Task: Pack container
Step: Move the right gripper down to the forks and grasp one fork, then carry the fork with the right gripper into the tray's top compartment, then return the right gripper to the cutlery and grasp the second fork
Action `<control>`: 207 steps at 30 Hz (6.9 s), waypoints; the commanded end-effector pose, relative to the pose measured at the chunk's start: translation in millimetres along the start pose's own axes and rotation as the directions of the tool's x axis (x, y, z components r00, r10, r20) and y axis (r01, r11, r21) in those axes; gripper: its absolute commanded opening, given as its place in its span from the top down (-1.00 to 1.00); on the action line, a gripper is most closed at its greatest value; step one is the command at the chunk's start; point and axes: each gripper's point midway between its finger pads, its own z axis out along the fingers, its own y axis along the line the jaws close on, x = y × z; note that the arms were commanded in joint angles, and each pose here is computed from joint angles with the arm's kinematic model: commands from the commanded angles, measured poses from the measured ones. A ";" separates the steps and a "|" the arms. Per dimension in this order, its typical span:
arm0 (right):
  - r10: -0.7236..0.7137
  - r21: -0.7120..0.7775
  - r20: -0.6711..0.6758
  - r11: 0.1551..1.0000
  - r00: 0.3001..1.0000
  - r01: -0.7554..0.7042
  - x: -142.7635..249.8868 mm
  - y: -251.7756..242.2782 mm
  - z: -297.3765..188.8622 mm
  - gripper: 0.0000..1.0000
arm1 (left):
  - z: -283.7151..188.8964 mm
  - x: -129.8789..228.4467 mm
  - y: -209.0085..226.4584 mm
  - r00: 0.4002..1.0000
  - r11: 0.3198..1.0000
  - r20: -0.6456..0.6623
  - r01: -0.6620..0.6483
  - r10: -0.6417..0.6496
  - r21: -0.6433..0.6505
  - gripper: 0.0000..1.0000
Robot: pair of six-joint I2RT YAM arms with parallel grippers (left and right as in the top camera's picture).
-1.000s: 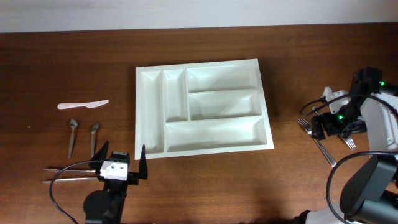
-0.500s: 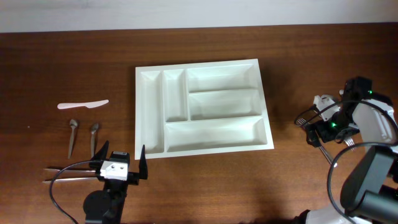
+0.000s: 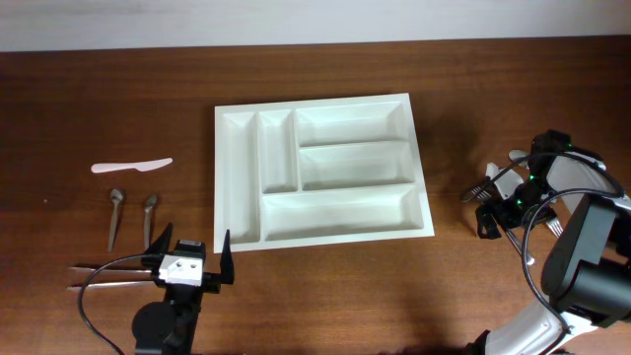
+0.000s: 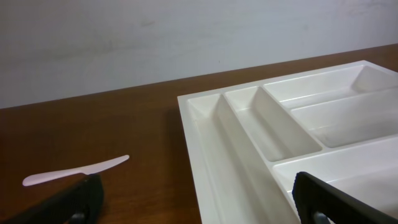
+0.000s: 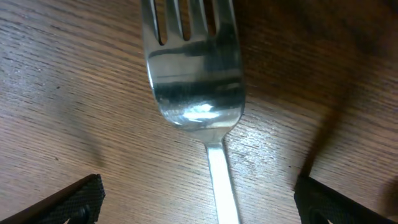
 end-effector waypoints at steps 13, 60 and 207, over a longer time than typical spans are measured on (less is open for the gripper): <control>-0.006 -0.021 -0.026 1.000 1.000 0.006 -0.5 -1.0 22.2 -0.47 | 0.5 2.4 -0.7 1.000 1.000 -0.001 -0.015 0.015 0.005 -0.98; 0.651 -0.348 0.418 0.759 0.634 -0.550 -209.7 92.8 -213.7 0.92 | 0.5 2.4 -0.7 1.000 1.000 -0.001 -0.015 0.015 0.005 -0.98; -0.283 0.120 0.032 0.953 0.959 0.277 -39.3 -67.3 4.5 0.84 | 0.5 2.4 -0.7 1.000 1.000 -0.001 -0.015 0.015 0.005 -0.98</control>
